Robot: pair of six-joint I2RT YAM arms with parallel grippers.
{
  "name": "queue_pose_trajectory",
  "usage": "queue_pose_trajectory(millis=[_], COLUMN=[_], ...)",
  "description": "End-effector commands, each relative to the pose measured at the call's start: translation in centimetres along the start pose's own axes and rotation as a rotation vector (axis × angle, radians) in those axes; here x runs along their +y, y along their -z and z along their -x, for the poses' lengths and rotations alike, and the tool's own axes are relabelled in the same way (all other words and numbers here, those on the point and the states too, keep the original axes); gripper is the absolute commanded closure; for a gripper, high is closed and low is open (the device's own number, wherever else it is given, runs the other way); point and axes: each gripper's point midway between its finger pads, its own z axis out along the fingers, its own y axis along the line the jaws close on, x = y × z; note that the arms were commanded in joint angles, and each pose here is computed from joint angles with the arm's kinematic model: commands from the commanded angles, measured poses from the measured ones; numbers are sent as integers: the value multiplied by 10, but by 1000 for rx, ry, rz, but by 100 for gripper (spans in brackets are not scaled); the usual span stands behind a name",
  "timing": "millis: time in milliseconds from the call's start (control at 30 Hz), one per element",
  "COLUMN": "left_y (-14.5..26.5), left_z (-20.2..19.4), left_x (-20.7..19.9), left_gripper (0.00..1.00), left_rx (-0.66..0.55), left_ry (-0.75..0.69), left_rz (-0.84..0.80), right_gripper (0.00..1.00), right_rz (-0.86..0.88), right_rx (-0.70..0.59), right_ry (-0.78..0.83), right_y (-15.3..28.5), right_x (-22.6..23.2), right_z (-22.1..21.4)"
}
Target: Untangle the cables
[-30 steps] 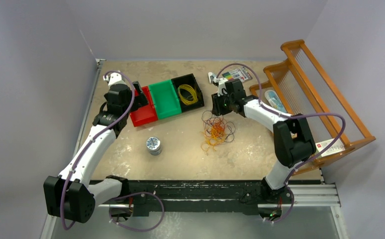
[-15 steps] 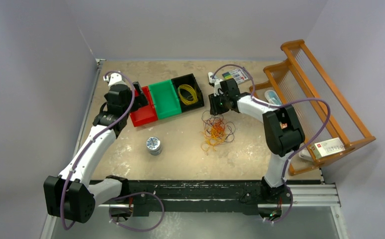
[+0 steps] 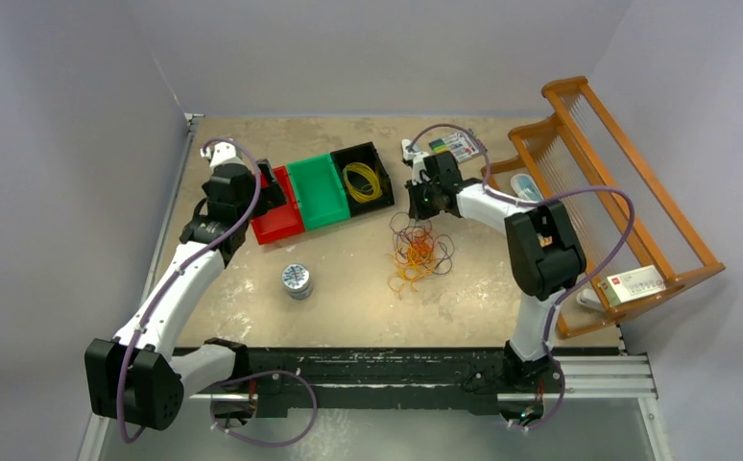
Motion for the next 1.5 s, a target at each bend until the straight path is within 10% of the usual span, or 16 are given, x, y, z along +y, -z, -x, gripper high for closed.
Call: queue_pose_trajectory(millis=[0, 633, 1467], left_y=[2, 10, 53], left_z=[15, 34, -66], left_x=[-11, -60, -250], left_gripper=[6, 6, 6], left_rx=[-56, -122, -438], left_ry=[29, 94, -323], left_rz=[-44, -283, -894], right_gripper=[100, 100, 100], right_rz=[-14, -5, 119], right_rx=[-179, -505, -624], right_ry=[36, 28, -72], right_y=[39, 144, 189], right_x=[7, 27, 54], right_z=[53, 120, 134])
